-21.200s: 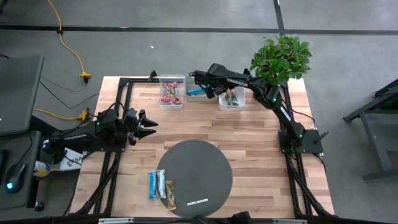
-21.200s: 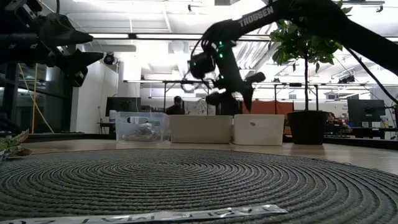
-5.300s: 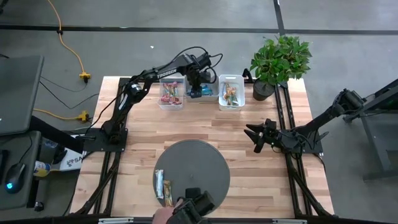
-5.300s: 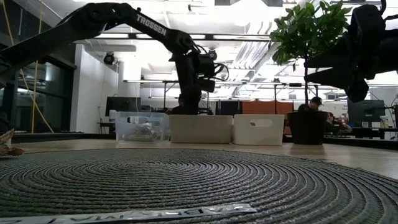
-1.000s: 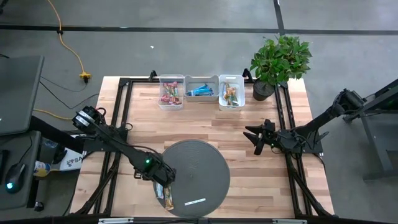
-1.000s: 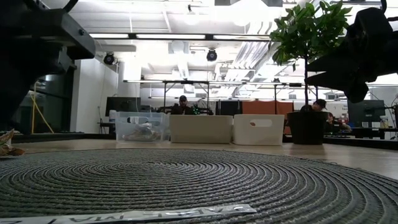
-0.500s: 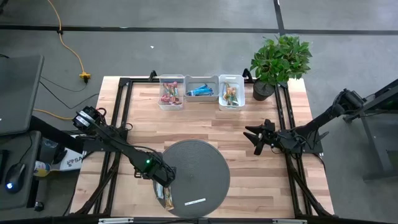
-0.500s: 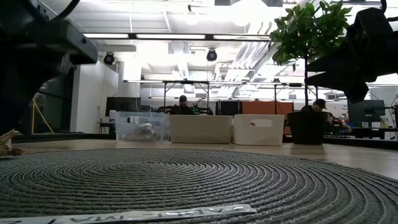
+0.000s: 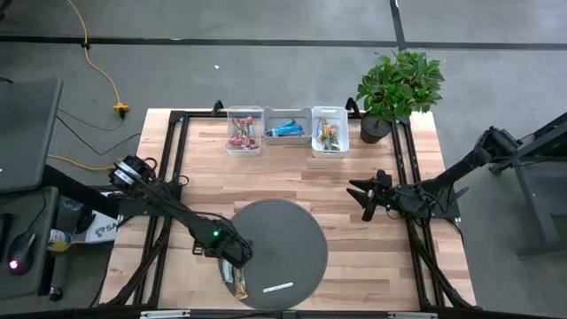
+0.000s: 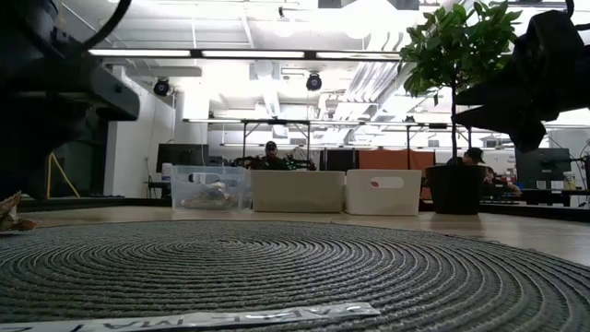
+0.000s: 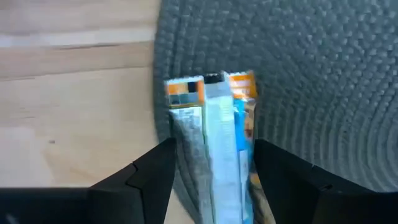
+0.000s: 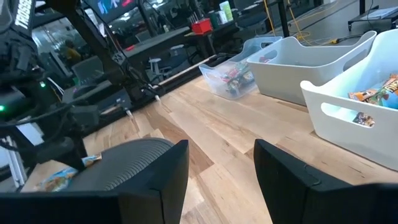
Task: Pick and place Granola Bars by type
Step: Put the orange granola bar into the white bin
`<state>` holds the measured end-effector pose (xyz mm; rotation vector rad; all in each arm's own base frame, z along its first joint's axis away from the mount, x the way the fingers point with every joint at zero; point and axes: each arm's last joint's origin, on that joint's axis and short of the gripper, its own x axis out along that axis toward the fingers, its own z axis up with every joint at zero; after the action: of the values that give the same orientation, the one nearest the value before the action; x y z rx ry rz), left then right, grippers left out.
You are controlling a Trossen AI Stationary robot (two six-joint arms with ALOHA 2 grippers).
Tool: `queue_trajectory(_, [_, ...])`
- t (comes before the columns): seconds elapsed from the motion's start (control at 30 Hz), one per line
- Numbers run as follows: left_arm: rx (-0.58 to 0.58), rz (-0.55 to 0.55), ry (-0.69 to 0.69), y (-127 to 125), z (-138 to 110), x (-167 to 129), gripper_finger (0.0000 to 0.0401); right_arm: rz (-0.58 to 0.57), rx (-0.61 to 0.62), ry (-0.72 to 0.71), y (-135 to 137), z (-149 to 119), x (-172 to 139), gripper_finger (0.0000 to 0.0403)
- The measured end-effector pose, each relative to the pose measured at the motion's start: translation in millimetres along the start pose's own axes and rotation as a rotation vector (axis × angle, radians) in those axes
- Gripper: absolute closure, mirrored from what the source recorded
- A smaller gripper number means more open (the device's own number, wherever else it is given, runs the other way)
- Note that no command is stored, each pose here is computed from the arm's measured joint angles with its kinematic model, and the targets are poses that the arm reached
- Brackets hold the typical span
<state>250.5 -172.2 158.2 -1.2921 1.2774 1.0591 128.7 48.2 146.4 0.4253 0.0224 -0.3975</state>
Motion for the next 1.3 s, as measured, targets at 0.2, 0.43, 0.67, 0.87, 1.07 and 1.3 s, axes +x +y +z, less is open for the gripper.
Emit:
queue_trajectory(0.2, [0.01,-0.013,0.014,-2.3,-1.4,2.3,0.0192,0.013,0.0,0.008,0.2,0.0,0.0,0.0238])
queue_trajectory(0.43, [0.02,-0.013,0.013,-2.3,-1.4,2.3,0.0236,0.014,0.002,0.007,0.2,0.1,0.0,0.0238])
queue_trajectory(0.67, [0.027,-0.015,0.017,-2.5,-1.6,2.3,0.0278,0.016,0.002,0.008,0.3,0.2,0.0,0.0238])
queue_trajectory(0.87, [0.043,-0.013,0.011,-2.2,-1.3,2.3,0.0286,0.016,0.003,0.007,0.3,0.2,0.0,0.0238])
queue_trajectory(1.07, [0.067,-0.016,0.004,-2.3,-1.0,2.2,0.0287,0.016,0.003,0.008,0.3,0.2,0.0,0.0238])
queue_trajectory(1.3, [0.078,-0.072,-0.048,-1.5,1.0,-7.8,0.0287,0.025,0.024,-0.007,1.5,2.3,0.0,0.0238])
